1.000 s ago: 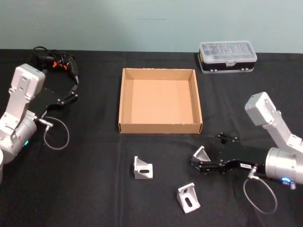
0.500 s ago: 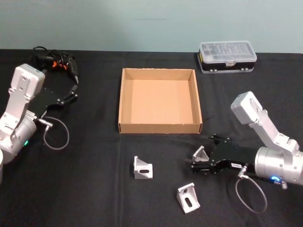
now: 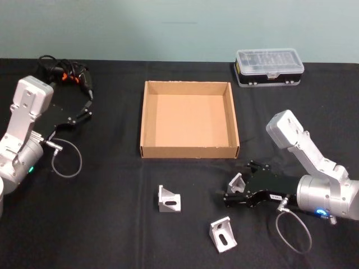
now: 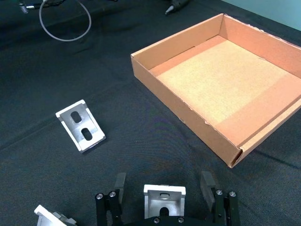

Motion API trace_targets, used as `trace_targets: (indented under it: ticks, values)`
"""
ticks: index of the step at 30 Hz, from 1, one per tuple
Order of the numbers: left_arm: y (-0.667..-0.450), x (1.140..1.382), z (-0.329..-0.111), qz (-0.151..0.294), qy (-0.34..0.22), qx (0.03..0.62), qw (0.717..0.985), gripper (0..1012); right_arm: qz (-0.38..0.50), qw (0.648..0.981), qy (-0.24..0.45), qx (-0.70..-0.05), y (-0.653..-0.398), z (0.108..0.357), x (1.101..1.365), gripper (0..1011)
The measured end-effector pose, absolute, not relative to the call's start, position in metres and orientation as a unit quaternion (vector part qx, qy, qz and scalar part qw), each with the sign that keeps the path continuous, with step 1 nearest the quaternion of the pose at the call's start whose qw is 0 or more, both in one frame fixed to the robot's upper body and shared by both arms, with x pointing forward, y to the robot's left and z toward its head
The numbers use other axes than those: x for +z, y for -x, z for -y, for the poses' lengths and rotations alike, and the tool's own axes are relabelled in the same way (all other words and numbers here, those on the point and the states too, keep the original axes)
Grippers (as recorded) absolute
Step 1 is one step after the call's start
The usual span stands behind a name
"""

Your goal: Use one hand to pick up the angle iron from the table and place it into the box.

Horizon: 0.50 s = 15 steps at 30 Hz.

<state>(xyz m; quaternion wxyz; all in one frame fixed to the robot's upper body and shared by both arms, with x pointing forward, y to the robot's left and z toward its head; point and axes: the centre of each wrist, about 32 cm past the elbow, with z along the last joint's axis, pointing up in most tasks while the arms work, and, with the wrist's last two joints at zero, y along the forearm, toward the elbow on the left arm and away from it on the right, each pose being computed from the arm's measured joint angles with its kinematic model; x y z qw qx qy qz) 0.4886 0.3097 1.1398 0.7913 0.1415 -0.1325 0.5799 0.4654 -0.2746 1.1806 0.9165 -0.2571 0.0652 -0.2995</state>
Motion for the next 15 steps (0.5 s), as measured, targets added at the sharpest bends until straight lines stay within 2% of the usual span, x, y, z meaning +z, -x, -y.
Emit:
trace_targets:
  ticks: [5, 9, 11, 12, 15]
  values:
    - [-0.4886, 1.1398, -0.3096, 0.132, -0.141, 0.580, 0.791, 1000, -0.065, 0.916, 0.258, -0.300, -0.4653, 0.2751, 1.1806, 978]
    - [-0.4886, 1.1398, -0.3097, 0.132, -0.141, 0.580, 0.791, 1000, -0.066, 0.916, 0.258, -0.300, -0.4653, 0.2753, 1.1805, 863]
    - [-0.4886, 1.1398, -0.3097, 0.132, -0.142, 0.580, 0.791, 1000, -0.066, 0.916, 0.258, -0.300, -0.4653, 0.2754, 1.1805, 837]
    - [-0.4886, 1.1398, -0.3097, 0.132, -0.141, 0.580, 0.791, 1000, -0.066, 0.916, 0.258, -0.300, -0.4652, 0.2754, 1.1805, 776]
    - [-0.4886, 1.1398, -0.3097, 0.132, -0.141, 0.580, 0.791, 1000, -0.066, 0.916, 0.258, -0.300, -0.4652, 0.2756, 1.1805, 721]
